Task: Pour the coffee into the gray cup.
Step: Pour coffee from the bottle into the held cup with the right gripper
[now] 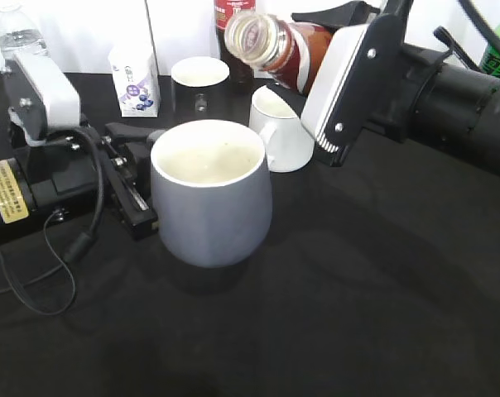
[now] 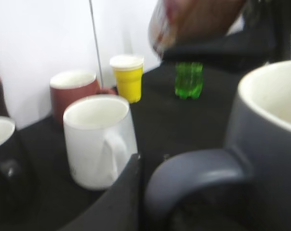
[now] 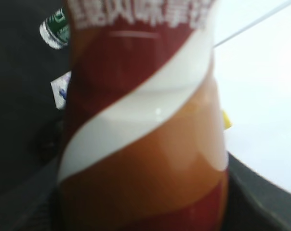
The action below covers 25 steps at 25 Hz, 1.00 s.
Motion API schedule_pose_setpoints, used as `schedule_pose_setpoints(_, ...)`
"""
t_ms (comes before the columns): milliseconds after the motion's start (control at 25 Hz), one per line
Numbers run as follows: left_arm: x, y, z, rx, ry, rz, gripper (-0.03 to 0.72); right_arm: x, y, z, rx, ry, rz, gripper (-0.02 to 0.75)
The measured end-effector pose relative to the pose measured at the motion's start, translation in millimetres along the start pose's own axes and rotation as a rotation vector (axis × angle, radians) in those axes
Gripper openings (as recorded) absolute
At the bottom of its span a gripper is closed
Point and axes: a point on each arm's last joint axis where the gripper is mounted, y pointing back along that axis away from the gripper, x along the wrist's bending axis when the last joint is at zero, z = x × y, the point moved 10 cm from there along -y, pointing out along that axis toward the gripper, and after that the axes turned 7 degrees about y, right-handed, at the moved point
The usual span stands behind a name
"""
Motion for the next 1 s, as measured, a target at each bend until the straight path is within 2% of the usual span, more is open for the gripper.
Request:
schedule_pose_setpoints(440, 4.8, 0.0, 3.4, -0.020, 0.017, 0.025, 0.057, 1.7, 0.3, 9.7, -0.051, 0.103, 0.006, 0.527)
schedule_pose_setpoints(800, -0.2, -0.1, 2.5, -0.015, 0.001, -0.002, 0.057, -0.9, -2.4, 18.0, -0.091, 0.163, 0.009, 0.527)
schedule_pose_setpoints(1000, -5.1, -0.1, 2.8, -0.017, -0.013, -0.027, 0.057, -0.7, -2.3, 18.2, -0.093, 0.262, 0.005, 0.527)
